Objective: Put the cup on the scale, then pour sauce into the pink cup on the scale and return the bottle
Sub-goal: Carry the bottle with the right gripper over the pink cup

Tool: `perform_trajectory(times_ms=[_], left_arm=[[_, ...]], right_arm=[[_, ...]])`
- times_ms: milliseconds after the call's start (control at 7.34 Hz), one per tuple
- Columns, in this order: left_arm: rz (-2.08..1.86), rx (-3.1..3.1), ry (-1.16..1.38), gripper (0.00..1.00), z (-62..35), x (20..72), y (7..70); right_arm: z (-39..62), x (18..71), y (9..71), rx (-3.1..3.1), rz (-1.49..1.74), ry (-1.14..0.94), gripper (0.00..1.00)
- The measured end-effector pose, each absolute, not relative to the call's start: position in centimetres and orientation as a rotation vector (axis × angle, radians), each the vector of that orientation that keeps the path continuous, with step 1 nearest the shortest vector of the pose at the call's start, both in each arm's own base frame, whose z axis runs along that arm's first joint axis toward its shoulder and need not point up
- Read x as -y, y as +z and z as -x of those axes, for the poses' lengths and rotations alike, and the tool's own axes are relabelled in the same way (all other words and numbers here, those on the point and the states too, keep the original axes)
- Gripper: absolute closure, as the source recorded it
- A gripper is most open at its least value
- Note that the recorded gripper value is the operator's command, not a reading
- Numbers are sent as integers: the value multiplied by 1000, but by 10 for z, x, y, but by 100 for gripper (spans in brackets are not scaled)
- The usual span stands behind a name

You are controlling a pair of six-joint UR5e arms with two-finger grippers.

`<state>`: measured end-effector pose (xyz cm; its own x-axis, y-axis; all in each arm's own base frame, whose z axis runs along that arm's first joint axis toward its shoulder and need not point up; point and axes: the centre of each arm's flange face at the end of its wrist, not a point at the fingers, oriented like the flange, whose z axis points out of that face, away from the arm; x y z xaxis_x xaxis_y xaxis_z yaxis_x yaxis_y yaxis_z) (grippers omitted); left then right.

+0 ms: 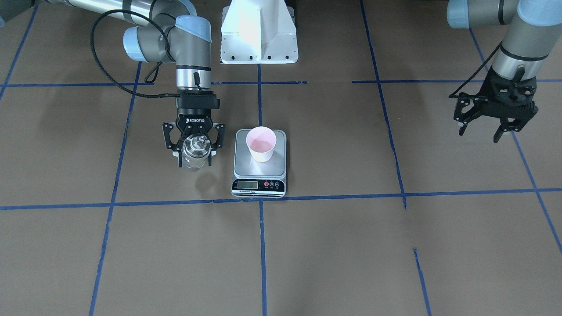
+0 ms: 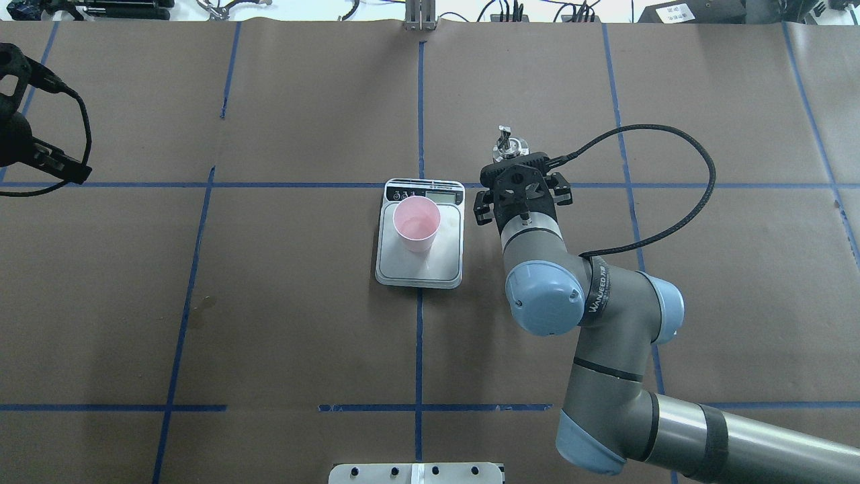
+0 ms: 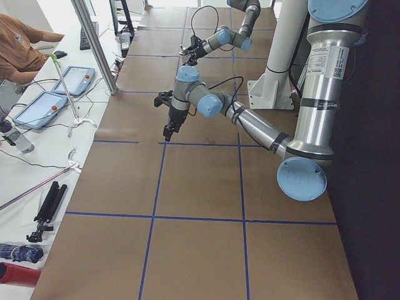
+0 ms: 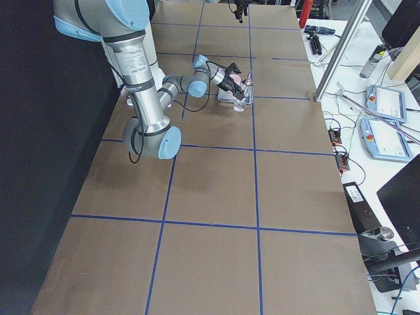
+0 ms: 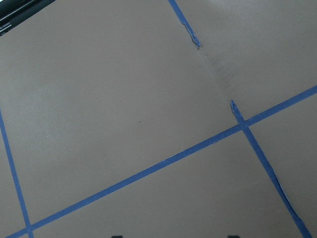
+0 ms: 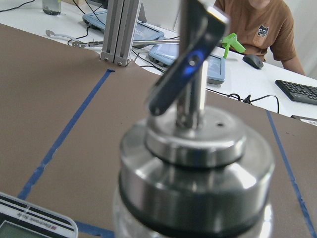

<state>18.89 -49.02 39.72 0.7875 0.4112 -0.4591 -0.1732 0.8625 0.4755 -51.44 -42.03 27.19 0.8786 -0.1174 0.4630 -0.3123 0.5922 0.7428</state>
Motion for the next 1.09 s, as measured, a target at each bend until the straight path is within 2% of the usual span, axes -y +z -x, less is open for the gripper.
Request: perform_trajectory(times_ms=[681,1090], left_arm=[[-428,-586,326,23,-191,491,398],[-428,-586,325,23,-191,492,398]], right_arm=[[515,425,244,367,-972,82,100],[522,412,243,184,-1064,-148,100]])
